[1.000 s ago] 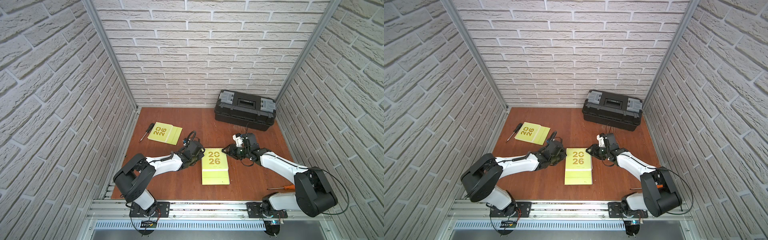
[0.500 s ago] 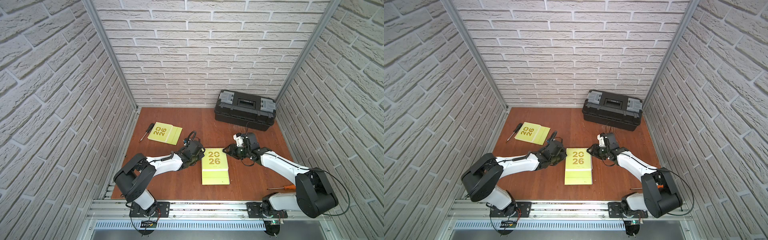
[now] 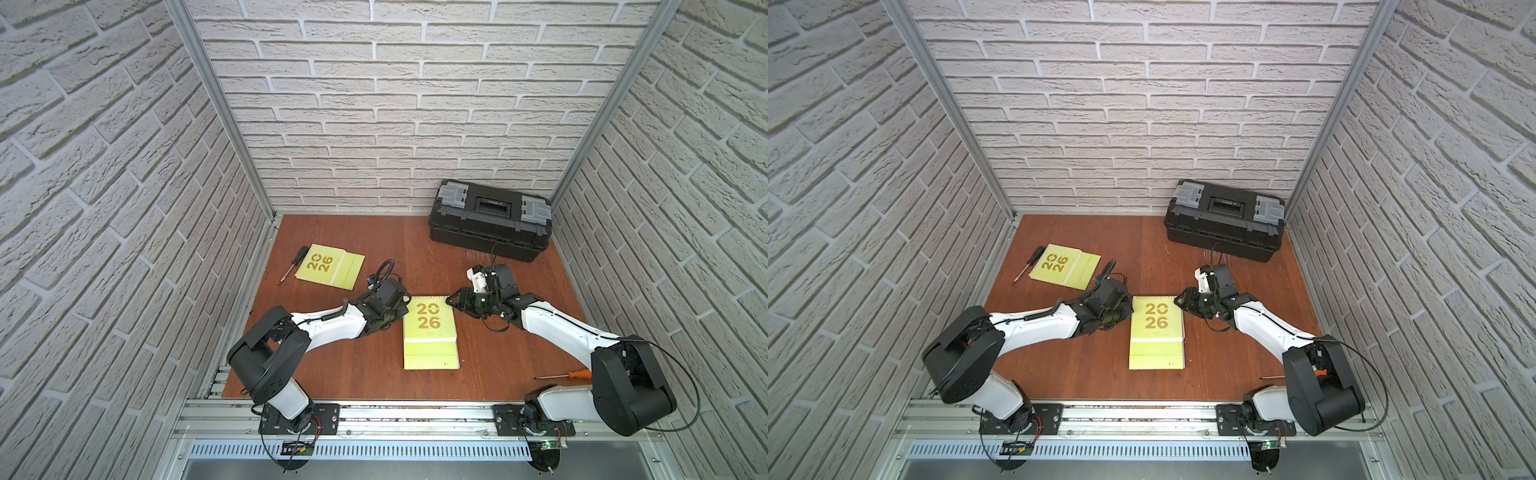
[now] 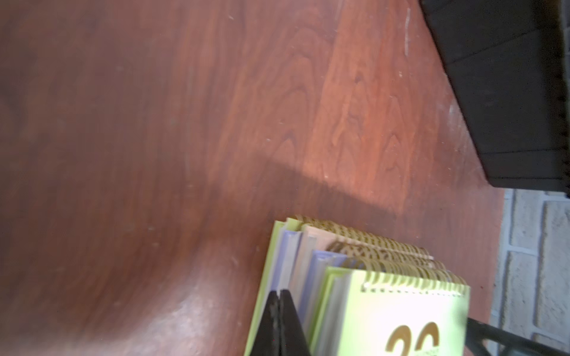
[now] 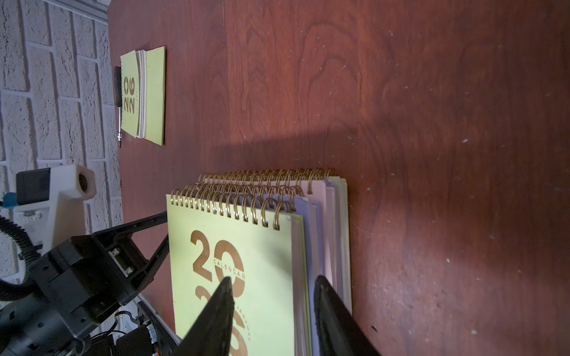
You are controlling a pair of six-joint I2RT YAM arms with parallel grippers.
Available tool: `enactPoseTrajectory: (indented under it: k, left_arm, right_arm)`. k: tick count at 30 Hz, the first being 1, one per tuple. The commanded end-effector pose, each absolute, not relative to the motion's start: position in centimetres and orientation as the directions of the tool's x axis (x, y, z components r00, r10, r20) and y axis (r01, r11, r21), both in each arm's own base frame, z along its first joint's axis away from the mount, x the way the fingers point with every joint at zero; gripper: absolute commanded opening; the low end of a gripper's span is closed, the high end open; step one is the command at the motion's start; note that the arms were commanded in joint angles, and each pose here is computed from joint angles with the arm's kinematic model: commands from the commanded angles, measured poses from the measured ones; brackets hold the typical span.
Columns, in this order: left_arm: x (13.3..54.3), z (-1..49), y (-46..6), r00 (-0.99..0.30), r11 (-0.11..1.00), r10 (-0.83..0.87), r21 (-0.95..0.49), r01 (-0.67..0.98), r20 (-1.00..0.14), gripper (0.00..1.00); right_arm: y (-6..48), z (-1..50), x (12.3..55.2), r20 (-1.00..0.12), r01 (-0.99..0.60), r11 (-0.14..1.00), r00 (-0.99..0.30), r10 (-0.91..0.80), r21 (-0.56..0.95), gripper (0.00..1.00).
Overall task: Stack the calendars
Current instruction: Place the calendar at the calendar, then adjust the calendar at the center of the board.
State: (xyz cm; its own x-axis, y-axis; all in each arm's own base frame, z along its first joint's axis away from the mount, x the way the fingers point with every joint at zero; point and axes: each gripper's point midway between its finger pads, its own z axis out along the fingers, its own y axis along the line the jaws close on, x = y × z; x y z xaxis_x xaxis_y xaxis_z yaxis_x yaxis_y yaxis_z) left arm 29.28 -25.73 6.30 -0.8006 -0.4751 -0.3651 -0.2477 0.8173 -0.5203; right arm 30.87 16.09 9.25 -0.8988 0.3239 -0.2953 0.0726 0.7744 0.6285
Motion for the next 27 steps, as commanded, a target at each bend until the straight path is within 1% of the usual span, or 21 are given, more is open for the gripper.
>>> enactPoseTrajectory:
  k: [1, 5, 10, 15, 19, 20, 23, 27]
  left_arm:
    - [29.7, 8.7, -21.5, -0.754, 0.862, -0.471, -0.420, -0.283, -0.458, 0.00]
    - [29.3, 9.8, -16.1, -0.724, 0.872, -0.485, -0.338, -0.354, -0.491, 0.00]
    - [28.5, 10.6, -8.0, -0.645, 0.812, -0.583, -0.330, -0.481, -0.495, 0.00]
    - [27.8, 10.1, -1.9, -0.576, 0.713, -0.700, -0.375, -0.593, -0.421, 0.00]
    - [28.8, 9.0, 0.7, -0.532, 0.626, -0.779, -0.442, -0.643, -0.331, 0.00]
    - [29.2, 8.8, 1.0, -0.527, 0.615, -0.788, -0.448, -0.649, -0.318, 0.00]
    - [30.7, 8.0, 1.9, -0.531, 0.600, -0.798, -0.450, -0.661, -0.284, 0.00]
    - [32.8, 6.4, 3.0, -0.535, 0.575, -0.814, -0.451, -0.683, -0.227, 0.00]
  right_arm:
    - [15.6, 11.8, 32.0, -0.377, 0.022, 0.793, -0.872, 0.313, 0.608, 0.44]
    - [15.8, 13.2, 32.7, -0.393, 0.008, 0.797, -0.867, 0.306, 0.604, 0.44]
    - [16.4, 15.2, 34.1, -0.401, 0.002, 0.788, -0.860, 0.315, 0.615, 0.44]
    - [18.0, 17.3, 35.6, -0.411, -0.014, 0.788, -0.859, 0.305, 0.615, 0.45]
    - [20.2, 18.5, 37.8, -0.422, -0.041, 0.803, -0.866, 0.268, 0.595, 0.47]
    - [20.7, 18.7, 38.4, -0.426, -0.048, 0.804, -0.866, 0.263, 0.593, 0.49]
    - [22.6, 18.7, 40.3, -0.431, -0.063, 0.807, -0.868, 0.246, 0.587, 0.59]
    - [24.8, 18.1, 42.7, -0.413, -0.064, 0.801, -0.879, 0.237, 0.596, 0.62]
